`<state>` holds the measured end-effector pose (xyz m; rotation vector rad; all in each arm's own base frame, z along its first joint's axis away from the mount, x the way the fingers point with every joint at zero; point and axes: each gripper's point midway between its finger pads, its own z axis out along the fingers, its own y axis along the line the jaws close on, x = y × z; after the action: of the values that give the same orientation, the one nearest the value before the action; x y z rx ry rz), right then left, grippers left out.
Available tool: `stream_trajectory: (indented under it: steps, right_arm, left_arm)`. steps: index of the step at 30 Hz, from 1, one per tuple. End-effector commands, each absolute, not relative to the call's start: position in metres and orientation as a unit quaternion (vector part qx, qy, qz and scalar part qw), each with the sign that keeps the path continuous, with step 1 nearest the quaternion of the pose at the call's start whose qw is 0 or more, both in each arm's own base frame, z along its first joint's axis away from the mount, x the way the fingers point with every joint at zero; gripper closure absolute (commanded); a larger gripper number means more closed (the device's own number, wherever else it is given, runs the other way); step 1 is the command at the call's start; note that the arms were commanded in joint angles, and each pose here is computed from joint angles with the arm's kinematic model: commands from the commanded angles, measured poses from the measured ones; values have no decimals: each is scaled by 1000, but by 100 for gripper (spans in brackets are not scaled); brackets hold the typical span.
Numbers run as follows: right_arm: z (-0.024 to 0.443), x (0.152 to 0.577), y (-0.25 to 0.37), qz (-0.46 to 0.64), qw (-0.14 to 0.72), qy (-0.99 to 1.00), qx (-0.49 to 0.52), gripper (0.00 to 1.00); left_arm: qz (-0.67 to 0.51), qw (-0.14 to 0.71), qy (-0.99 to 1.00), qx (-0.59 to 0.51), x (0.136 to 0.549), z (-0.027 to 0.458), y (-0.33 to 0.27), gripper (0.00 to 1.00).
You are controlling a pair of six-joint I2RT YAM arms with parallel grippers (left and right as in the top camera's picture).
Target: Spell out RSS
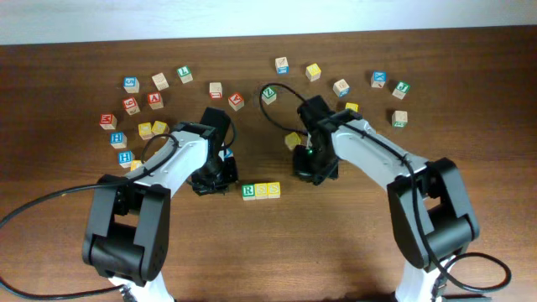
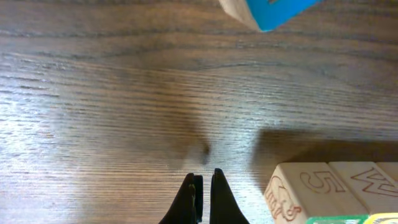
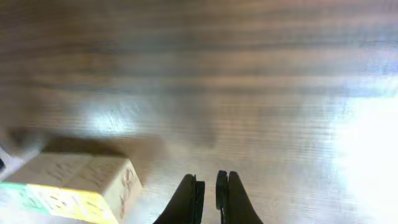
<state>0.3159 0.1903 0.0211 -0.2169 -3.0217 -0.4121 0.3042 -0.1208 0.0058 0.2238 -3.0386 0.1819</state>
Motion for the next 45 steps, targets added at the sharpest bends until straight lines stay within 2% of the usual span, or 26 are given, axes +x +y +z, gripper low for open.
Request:
stream_trajectory:
  steps: [1,9,23,26,28,29,30,31,32,33,34,35,40,43,45]
  right_arm:
    - [12,295,209,-126,60,-989,-48,96]
    - [15,288,243,-173,63,-982,-41,96]
    - [16,296,233,-148,43,-987,-40,95]
    - [40,310,207,-86,17,-995,-55,95]
    - [70,321,194,-73,-4,-996,-54,95]
    - [105,323,178,-55,-21,-996,-65,95]
    - [129,319,167,-42,-35,-996,-68,90]
    - [162,306,152,-28,-56,-996,-69,80]
    - [191,289,142,-37,-77,-994,-70,61]
    - [224,265,130,-53,-103,-991,-69,36]
    - [248,244,120,-68,-129,-987,-69,2]
    - [274,221,108,-89,-163,-980,-69,2]
    - [335,144,70,-165,-290,-940,-67,2]
    - [330,110,53,-161,-284,-943,-67,2]
    - [329,109,52,-160,-283,-943,-67,2]
  left_arm:
    - [83,48,-992,80,302,10,-128,100]
    - [96,38,-993,49,301,10,-151,100]
    - [81,33,-995,57,304,10,-141,100]
    - [77,44,-992,87,308,15,-121,100]
    - [56,42,-991,111,315,25,-100,100]
    - [56,37,-989,133,323,40,-84,100]
    - [60,25,-988,139,332,53,-74,100]
    - [66,4,-986,154,340,68,-61,100]
    - [70,-12,-982,174,344,78,-47,94]
    - [71,-18,-978,193,346,80,-33,63]
    - [71,-18,-976,203,347,80,-26,19]
    - [71,-19,-975,211,347,80,-21,1]
    - [72,-19,-974,212,347,80,-21,1]
    - [72,-19,-974,212,347,80,-21,1]
    - [72,-19,-974,212,347,80,-21,1]
